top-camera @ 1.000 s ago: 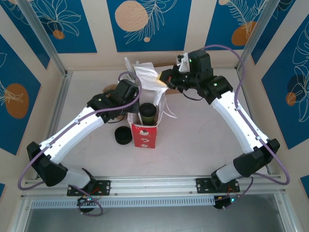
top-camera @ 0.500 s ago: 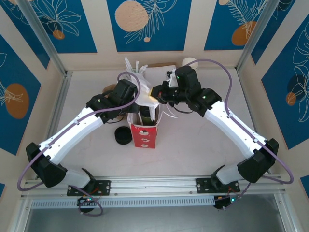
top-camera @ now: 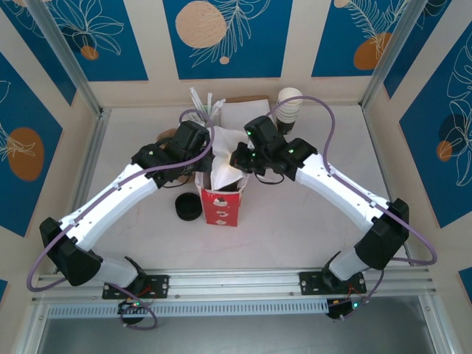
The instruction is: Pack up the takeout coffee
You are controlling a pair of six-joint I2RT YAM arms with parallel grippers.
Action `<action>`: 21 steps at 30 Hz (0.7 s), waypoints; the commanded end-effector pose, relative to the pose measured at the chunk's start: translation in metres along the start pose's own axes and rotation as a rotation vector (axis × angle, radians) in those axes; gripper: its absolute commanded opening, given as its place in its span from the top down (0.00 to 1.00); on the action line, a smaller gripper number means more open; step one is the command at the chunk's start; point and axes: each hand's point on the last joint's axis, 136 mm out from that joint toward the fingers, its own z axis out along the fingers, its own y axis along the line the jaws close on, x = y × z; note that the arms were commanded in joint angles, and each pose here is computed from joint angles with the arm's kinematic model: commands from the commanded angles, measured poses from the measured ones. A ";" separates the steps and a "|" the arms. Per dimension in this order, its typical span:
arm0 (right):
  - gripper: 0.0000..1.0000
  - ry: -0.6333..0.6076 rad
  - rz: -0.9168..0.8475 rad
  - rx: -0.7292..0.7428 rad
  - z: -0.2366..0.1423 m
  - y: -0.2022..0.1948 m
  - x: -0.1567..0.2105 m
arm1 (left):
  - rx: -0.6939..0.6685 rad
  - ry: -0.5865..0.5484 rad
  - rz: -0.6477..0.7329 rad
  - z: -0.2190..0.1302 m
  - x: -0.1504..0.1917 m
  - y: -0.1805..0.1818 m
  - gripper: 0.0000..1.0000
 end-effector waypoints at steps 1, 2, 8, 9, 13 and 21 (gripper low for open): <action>1.00 -0.075 -0.094 0.137 -0.008 -0.010 -0.009 | 0.011 -0.022 -0.015 -0.001 -0.008 0.000 0.95; 1.00 -0.081 -0.110 0.157 -0.008 -0.010 -0.009 | 0.012 -0.022 -0.014 -0.001 -0.008 0.000 0.95; 1.00 -0.115 -0.164 0.238 -0.010 -0.014 -0.010 | 0.005 -0.024 -0.010 -0.001 -0.009 0.002 0.95; 1.00 -0.115 -0.171 0.250 -0.011 -0.016 -0.010 | 0.004 -0.021 -0.007 -0.001 -0.008 0.002 0.95; 1.00 -0.116 -0.182 0.285 -0.012 -0.023 -0.009 | 0.000 -0.024 -0.008 -0.001 -0.008 0.003 0.95; 1.00 -0.089 -0.198 0.303 -0.008 -0.027 -0.004 | 0.005 -0.018 -0.009 0.001 -0.006 0.003 0.96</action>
